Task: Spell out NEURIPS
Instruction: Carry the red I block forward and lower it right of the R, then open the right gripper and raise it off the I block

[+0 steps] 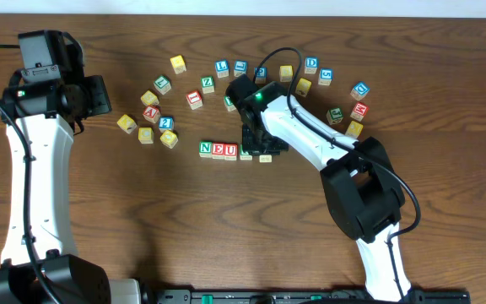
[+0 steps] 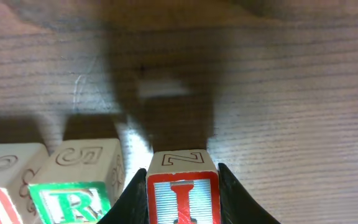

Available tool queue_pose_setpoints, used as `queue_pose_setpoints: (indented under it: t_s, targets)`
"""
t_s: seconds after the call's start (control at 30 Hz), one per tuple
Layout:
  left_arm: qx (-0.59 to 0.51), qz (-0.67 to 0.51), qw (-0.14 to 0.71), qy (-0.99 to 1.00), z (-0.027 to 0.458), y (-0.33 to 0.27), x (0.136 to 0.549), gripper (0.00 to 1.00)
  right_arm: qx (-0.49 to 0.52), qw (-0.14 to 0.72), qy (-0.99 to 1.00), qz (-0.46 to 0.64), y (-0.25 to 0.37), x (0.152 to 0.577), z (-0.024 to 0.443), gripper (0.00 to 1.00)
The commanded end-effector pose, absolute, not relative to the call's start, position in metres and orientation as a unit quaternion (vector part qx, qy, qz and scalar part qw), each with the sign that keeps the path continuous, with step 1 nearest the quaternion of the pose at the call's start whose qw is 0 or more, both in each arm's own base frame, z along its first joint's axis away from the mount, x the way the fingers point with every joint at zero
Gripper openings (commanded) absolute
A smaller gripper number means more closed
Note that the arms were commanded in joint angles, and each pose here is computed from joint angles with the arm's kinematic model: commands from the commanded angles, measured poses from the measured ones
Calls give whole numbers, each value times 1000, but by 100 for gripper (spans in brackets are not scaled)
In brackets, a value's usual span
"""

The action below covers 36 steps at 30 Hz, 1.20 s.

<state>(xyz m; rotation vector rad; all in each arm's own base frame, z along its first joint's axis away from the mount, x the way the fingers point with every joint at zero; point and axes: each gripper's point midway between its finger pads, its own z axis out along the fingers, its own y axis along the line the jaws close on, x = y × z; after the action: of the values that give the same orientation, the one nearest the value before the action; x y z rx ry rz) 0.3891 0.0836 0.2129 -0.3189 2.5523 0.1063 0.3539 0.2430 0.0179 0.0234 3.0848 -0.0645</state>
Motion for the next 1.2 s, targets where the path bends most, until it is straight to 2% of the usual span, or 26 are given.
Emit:
queue_pose_setpoints:
  t_s: [0.0,0.43,0.53,0.73,1.07,1.17]
  targets:
    - [-122,39,277,952,211,85,391,55,7,27,999,-24,247,350,10,5]
    - [-122,38,277,952,211,84,391,55,-6,46,999,-10,264,352,11,9]
    - [-122,39,277,952,211,85,391,55,-6,46,999,-10,264,352,11,18]
    - [-122,38,277,952,211,84,391,55,-6,45,999,-10,264,352,11,22]
    - [-122,39,277,952,211,85,391,55,-7,36,999,-16,261,347,11,37]
    - [-122,39,277,952,211,85,391,55,-7,35,999,-16,261,347,11,46]
